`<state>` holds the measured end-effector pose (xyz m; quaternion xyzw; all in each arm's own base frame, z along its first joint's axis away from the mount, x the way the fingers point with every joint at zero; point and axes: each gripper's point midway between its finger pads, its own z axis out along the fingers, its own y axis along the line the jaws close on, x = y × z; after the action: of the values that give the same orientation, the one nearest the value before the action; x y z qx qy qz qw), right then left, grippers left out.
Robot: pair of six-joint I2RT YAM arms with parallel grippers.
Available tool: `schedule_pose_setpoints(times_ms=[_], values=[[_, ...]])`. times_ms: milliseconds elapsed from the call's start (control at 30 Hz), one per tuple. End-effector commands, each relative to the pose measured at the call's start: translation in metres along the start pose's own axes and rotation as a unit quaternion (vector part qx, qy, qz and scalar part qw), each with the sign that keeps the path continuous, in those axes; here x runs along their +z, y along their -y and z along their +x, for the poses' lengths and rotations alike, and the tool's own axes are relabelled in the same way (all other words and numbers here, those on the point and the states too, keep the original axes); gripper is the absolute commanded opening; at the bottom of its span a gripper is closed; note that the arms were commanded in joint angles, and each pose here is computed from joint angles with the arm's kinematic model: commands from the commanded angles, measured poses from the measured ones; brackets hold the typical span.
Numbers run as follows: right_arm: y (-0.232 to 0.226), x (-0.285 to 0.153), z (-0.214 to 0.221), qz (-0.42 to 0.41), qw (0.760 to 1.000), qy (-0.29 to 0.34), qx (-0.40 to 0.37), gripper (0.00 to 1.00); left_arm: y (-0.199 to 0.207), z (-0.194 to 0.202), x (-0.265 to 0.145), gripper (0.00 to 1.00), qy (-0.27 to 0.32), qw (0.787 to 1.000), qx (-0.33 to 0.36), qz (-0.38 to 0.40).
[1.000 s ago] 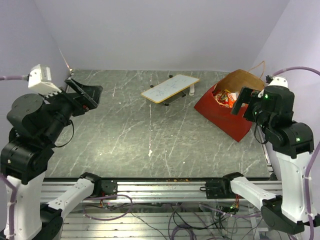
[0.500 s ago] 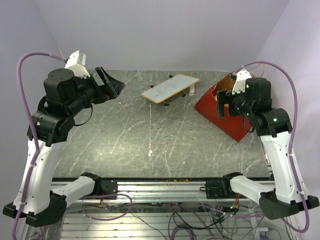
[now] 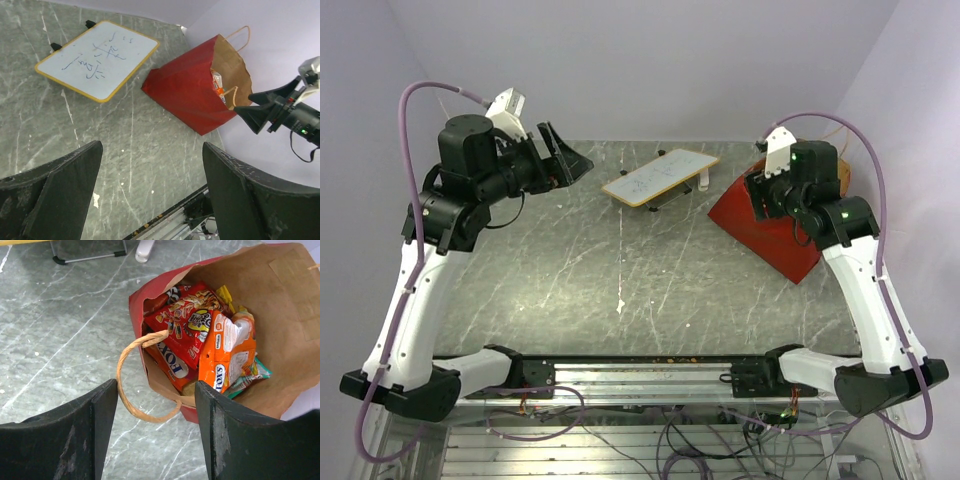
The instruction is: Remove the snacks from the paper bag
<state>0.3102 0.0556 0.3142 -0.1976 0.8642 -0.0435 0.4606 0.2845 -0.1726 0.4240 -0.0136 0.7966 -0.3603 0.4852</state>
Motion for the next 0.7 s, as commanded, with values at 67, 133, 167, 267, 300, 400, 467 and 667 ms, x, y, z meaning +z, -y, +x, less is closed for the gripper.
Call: schedule_pose_setpoints(times_ms=[67,133,167,267,300,400,467,667], values=[[-0.001,0.008,-0.001,0.003,1.000,0.002,0.000,0.59,0.028,-0.014,-0.023,0.91,0.029,0.998,0.001,0.055],[-0.005,0.009,-0.002,-0.005,1.000,0.004,0.002,0.56,0.028,-0.007,-0.028,0.91,0.025,0.998,-0.010,0.056],[-0.006,0.009,-0.001,-0.008,1.000,0.003,0.004,0.56,0.027,-0.004,-0.031,0.91,0.024,0.998,-0.017,0.055],[-0.017,0.007,0.001,-0.034,0.999,0.011,0.015,0.62,0.026,0.003,-0.040,0.91,0.026,0.998,-0.033,0.054],[-0.022,0.007,0.002,-0.044,0.999,0.014,0.019,0.65,0.028,0.005,-0.045,0.91,0.028,0.997,-0.038,0.059],[-0.028,0.010,0.008,-0.053,0.998,0.011,0.038,0.68,0.032,0.013,-0.052,0.91,0.020,0.996,-0.045,0.074],[-0.033,0.014,0.010,-0.063,0.997,0.005,0.046,0.67,0.030,0.018,-0.056,0.91,0.014,0.996,-0.048,0.069],[-0.041,0.021,0.009,-0.082,0.995,-0.007,0.054,0.66,0.025,0.027,-0.072,0.90,0.001,0.998,-0.047,0.047]])
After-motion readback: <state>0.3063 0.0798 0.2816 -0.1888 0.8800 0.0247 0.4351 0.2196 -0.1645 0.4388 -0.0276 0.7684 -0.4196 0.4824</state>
